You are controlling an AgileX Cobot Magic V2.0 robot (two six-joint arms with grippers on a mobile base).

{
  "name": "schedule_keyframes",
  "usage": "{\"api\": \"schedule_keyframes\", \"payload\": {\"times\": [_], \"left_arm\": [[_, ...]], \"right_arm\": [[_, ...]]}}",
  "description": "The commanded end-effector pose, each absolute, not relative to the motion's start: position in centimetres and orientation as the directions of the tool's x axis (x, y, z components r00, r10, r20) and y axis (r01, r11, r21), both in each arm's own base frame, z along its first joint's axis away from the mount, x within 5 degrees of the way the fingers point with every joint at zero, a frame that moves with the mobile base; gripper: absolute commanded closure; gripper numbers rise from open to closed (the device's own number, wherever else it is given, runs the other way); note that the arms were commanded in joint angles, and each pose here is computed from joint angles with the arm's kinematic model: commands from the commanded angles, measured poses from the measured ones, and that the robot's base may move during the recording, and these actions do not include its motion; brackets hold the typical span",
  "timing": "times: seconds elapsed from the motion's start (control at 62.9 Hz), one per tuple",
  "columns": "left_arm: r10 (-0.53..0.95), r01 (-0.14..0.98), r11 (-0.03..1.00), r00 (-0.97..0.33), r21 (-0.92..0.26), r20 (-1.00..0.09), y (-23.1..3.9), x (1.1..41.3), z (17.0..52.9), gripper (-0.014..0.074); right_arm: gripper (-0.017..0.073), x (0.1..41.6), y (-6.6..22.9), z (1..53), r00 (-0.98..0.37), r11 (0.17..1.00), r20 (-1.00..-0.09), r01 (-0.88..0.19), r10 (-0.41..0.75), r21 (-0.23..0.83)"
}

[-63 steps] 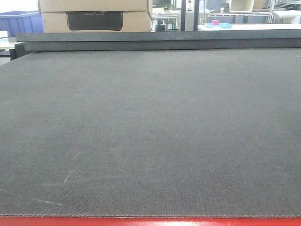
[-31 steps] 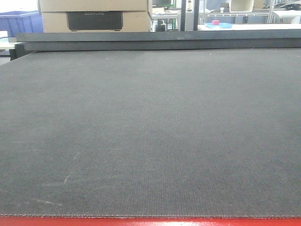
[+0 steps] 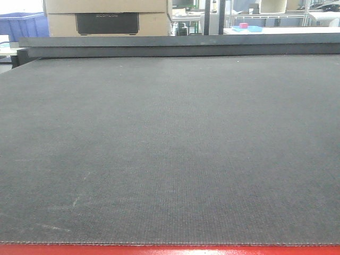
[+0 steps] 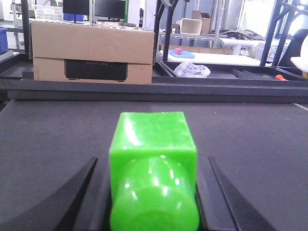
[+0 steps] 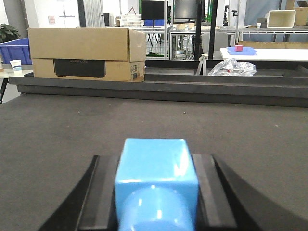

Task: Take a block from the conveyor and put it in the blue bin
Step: 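Lift both held blocks up off the conveyor belt, then drive along the red conveyor frame holding both blocks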

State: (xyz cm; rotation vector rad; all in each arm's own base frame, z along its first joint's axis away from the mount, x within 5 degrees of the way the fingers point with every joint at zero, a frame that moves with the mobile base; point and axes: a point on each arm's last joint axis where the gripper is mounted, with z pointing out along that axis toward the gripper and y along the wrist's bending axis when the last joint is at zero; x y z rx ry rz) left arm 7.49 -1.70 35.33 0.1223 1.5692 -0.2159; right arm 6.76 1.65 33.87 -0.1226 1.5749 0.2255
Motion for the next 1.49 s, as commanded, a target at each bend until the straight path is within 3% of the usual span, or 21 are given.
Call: {"api": "schedule_keyframes", "payload": {"times": [0.0,1.478], "left_arm": [[-0.076,0.220,0.973,0.019,-0.070,-0.997,-1.71,7.38,35.68,0.0704],[-0.079,0.219,0.973,0.032,-0.070,-0.996,-1.69,7.38,35.81,0.0704]], "right_arm": [[0.0722,6.66,1.60,33.97,0.000,0.975,-0.999,-0.216,0.053,0.052],[0.0722,6.66,1.60,33.97,0.000,0.975,-0.999,-0.216,0.053,0.052]]}}
